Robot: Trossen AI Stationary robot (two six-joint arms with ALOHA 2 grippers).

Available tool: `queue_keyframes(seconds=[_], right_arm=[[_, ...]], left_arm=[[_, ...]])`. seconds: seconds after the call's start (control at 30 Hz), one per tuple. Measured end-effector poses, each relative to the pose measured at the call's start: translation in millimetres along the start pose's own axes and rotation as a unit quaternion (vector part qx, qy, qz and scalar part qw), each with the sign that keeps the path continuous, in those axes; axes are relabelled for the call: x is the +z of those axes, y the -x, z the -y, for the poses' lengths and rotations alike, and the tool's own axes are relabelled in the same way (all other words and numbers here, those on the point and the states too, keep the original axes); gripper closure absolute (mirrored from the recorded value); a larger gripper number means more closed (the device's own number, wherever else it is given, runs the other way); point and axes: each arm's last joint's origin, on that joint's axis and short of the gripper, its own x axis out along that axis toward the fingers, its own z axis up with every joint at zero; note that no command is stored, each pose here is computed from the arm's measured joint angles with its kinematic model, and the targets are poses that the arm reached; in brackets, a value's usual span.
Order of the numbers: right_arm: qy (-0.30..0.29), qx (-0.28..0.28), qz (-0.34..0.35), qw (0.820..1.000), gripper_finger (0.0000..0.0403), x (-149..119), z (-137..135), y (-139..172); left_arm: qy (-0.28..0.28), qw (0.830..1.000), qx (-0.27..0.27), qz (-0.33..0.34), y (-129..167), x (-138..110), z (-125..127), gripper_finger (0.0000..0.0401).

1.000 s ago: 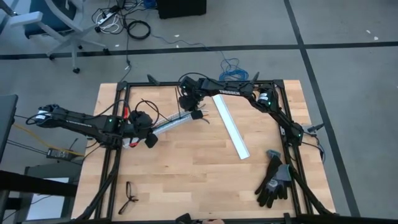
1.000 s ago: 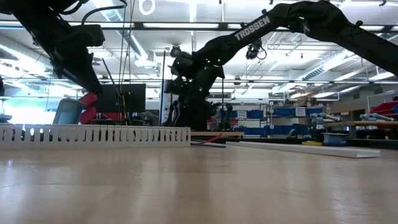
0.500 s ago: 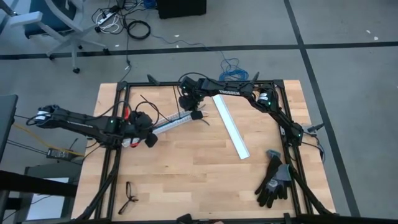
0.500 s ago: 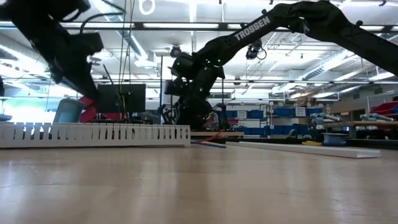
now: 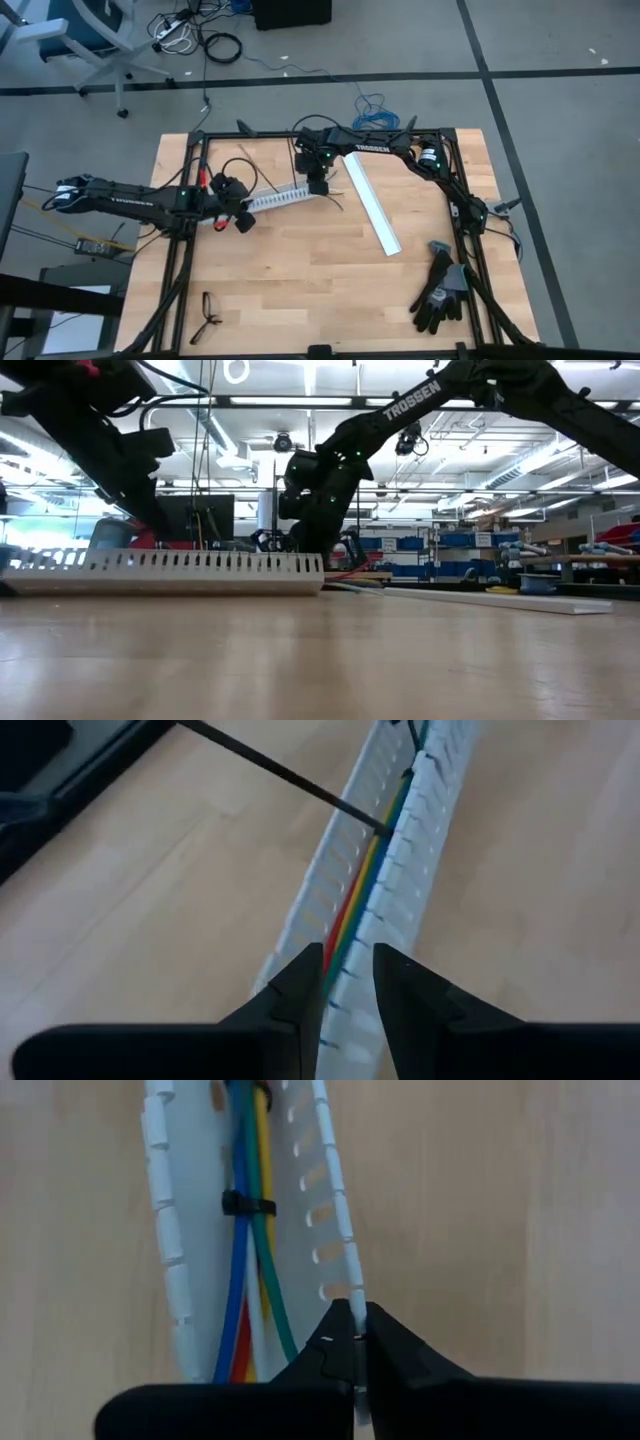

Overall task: Ziptie cables
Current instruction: Adjust the white cable duct on the table

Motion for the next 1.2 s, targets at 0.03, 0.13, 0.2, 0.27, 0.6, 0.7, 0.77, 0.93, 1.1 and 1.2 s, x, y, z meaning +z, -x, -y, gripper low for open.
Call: queue_keyframes(seconds=[0.03, 0.13, 0.2, 0.27, 0.6, 0.7, 0.77, 0.93, 1.1, 1.2], right_arm=[[-0.002, -0.004, -0.001, 1.0, 0.0402, -1, -1, 1], [-0.001, -0.035, 0.002, 0.999, 0.0402, 0, -2, 10], [-0.006, -0.044, 0.002, 0.999, 0.0403, 0, -3, 18], [-0.007, -0.045, 0.008, 0.999, 0.0403, 1, -5, 26], [0.004, -0.071, -0.006, 0.997, 0.0403, -10, -21, 16], [-0.005, -0.087, 0.015, 0.996, 0.0403, -22, -28, 21], [-0.014, -0.093, 0.03, 0.995, 0.0403, -34, -34, 27], [-0.031, -0.101, 0.06, 0.993, 0.0403, -67, -49, 38], [-0.022, -0.09, 0.096, 0.991, 0.0403, -89, -62, 44], [-0.015, -0.071, 0.096, 0.993, 0.0403, -100, -67, 44]], left_arm=[[-0.001, 1.0, 0.003, 0.0, -1, 0, -1, 0.0303], [-0.004, 1.0, 0.01, 0.002, -2, 2, -4, 0.0303], [-0.007, 1.0, 0.009, 0.005, -3, 4, -5, 0.0303], [-0.009, 1.0, 0.006, 0.011, -4, 6, -6, 0.0303], [-0.025, 0.999, 0.007, 0.028, -6, 12, -10, 0.0303], [-0.031, 0.999, 0.011, 0.026, -7, 13, -11, 0.0303], [-0.034, 0.999, 0.012, 0.025, -7, 13, -13, 0.0303], [-0.031, 0.999, -0.001, 0.035, -9, 18, -16, 0.0303], [-0.02, 0.996, -0.074, 0.042, -20, 27, -18, 0.0303], [-0.02, 0.995, -0.094, 0.029, -33, 31, -19, 0.0303]])
